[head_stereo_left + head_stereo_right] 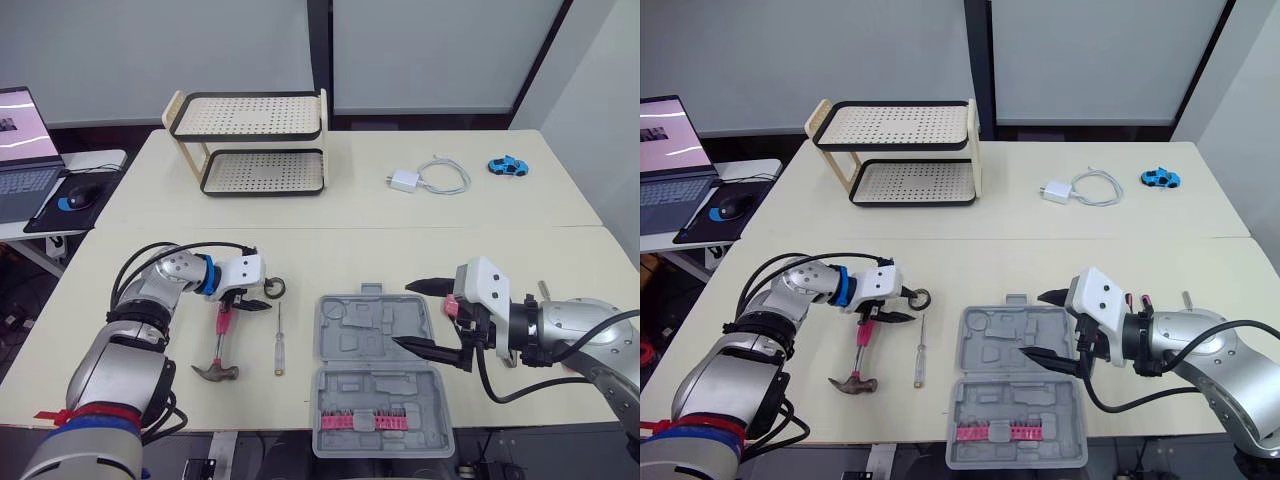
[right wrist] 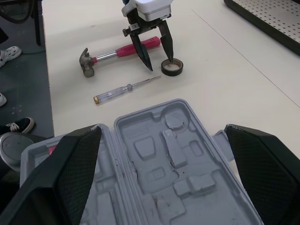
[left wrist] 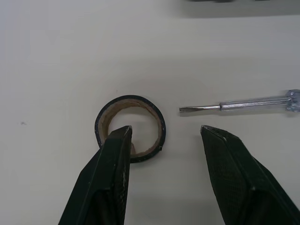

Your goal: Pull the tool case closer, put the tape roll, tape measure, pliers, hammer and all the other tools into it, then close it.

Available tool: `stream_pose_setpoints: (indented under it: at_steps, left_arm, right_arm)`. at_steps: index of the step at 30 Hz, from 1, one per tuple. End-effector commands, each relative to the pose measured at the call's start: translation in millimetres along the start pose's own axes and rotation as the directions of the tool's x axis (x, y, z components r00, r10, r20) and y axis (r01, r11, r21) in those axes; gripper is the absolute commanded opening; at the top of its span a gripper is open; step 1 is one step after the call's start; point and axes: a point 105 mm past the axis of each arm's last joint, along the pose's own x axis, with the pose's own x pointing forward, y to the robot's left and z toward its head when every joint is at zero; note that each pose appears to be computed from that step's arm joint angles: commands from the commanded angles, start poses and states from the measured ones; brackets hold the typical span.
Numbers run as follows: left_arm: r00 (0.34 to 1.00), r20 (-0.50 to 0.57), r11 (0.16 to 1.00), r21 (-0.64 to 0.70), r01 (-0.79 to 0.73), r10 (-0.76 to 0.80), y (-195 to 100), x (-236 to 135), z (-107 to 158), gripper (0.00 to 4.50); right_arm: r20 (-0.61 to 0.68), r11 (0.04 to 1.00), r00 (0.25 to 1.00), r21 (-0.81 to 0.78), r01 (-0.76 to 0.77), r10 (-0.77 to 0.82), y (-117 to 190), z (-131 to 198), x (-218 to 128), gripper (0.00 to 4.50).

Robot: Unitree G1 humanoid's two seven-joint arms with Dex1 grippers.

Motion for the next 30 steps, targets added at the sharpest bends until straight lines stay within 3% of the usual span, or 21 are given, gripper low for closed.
stream_pose_setpoints:
  at_steps: [1,10,13,19,30]
  left_arm:
    - [0.999,-0.028,0.999,0.034,-0.021,0.022,7,-1,2,2.38]
    - [0.995,-0.09,0.996,0.086,-0.024,0.032,6,9,-3,2.38]
    - [0.994,-0.106,0.995,0.099,-0.029,0.04,6,10,-5,1.75]
    - [0.991,-0.126,0.993,0.113,-0.034,0.048,3,10,-11,0.02]
    - [0.995,0.004,0.995,0.021,-0.1,0.1,25,-36,7,0.02]
  right_arm:
    - [0.029,0.999,1.0,-0.032,-0.009,0.01,5,10,-1,4.5]
    - [0.034,1.0,0.999,-0.026,-0.003,0.004,5,15,-1,4.5]
    - [0.035,1.0,0.999,-0.024,-0.001,0.002,5,15,-1,4.5]
    - [0.038,1.0,0.999,-0.021,0.006,-0.005,4,17,-1,4.5]
    - [0.03,1.0,0.999,-0.009,0.022,-0.021,5,15,-4,4.5]
